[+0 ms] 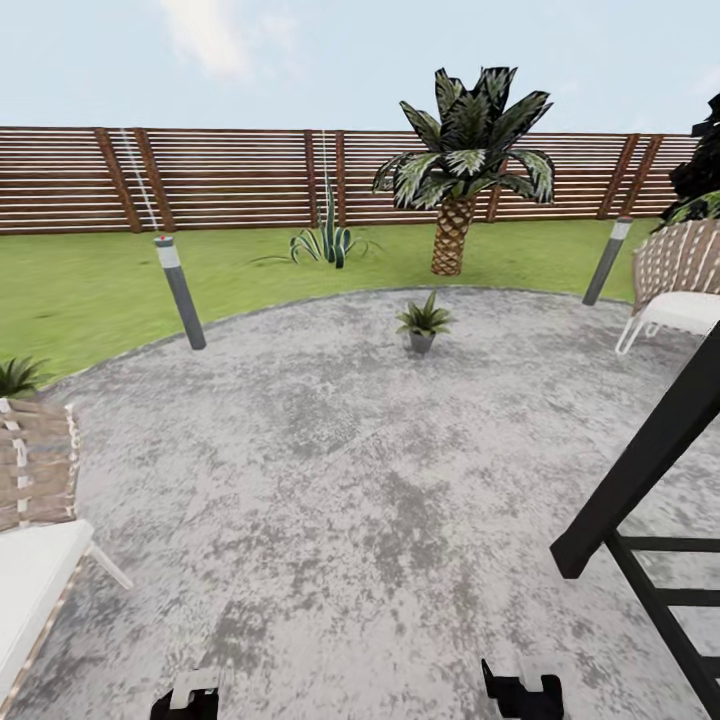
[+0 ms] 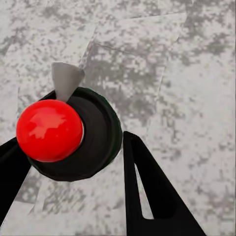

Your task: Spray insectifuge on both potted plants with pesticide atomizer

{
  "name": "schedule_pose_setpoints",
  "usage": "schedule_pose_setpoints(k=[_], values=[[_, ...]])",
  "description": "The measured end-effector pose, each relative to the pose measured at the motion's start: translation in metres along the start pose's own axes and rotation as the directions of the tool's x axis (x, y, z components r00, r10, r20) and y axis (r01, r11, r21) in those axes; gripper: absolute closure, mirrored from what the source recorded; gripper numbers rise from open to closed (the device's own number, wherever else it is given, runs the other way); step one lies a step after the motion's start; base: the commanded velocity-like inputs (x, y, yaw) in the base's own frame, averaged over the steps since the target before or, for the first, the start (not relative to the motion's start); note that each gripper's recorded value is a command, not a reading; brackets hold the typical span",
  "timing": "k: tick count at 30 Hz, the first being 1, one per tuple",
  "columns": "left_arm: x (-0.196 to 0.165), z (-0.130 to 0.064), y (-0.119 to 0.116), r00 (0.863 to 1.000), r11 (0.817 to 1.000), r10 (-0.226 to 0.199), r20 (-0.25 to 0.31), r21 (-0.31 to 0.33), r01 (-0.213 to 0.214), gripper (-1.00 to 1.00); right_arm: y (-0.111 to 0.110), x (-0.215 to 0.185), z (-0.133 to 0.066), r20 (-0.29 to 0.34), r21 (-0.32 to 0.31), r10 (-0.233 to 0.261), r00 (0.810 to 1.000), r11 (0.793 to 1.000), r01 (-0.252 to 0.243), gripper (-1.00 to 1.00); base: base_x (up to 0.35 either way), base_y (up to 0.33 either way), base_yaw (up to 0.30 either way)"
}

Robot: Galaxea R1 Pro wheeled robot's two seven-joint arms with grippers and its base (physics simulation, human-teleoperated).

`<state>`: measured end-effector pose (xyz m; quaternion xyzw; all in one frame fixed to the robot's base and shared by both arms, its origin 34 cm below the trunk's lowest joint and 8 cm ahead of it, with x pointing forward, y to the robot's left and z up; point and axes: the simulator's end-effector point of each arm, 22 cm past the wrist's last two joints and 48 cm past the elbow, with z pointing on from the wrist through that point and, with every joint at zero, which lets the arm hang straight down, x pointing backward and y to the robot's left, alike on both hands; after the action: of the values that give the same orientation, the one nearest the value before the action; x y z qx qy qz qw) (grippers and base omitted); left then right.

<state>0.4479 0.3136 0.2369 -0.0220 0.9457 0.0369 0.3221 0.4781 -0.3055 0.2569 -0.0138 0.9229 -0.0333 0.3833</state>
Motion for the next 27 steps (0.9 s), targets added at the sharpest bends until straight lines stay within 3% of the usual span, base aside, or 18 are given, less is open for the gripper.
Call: schedule_pose_setpoints(k=[27], values=[[0.0,0.0,0.0,1.0,1.0,0.0,0.0,0.0,0.0,1.0,0.0002,0.0,0.0,0.0,0.0,0.0,1.0,1.0,0.0,-1.0,0.326,0.0,0.0]])
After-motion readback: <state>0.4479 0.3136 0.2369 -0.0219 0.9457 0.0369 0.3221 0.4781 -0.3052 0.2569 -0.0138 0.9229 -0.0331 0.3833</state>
